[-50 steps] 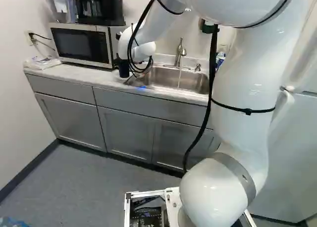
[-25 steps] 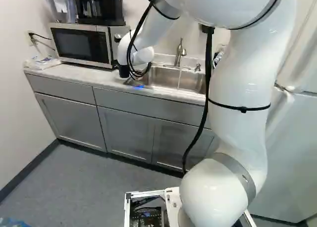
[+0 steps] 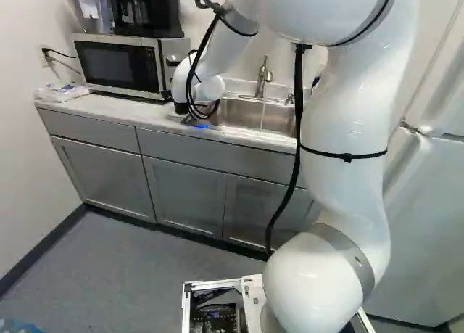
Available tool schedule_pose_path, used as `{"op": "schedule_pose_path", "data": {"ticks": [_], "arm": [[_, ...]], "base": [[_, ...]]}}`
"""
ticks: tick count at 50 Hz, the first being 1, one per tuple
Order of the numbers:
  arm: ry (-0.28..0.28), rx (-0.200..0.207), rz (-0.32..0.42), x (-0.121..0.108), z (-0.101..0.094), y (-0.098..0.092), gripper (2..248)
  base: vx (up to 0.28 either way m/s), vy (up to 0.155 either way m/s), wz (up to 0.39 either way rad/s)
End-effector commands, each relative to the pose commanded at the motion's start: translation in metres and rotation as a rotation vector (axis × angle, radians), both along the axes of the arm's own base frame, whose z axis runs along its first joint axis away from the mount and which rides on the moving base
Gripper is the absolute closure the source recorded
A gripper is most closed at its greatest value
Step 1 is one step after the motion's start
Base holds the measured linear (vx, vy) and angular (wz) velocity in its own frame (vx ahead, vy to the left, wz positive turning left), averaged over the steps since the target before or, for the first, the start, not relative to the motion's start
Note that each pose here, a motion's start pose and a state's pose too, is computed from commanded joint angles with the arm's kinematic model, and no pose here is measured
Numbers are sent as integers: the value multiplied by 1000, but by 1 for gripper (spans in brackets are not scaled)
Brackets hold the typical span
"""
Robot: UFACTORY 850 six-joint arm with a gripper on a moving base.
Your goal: Rinse the cup and place it in the tray
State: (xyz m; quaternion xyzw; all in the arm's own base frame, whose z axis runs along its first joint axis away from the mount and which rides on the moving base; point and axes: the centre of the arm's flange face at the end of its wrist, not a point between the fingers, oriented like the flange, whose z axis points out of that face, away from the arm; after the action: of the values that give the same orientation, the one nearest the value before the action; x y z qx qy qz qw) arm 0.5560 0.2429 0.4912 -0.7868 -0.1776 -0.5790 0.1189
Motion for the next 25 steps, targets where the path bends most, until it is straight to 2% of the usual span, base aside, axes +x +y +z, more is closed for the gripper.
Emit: {"op": "schedule_pose_path", "data": {"ticks": [25], "arm": [[-24, 5, 10, 4, -22, 3, 3]], "base": [[0, 0, 0]]}}
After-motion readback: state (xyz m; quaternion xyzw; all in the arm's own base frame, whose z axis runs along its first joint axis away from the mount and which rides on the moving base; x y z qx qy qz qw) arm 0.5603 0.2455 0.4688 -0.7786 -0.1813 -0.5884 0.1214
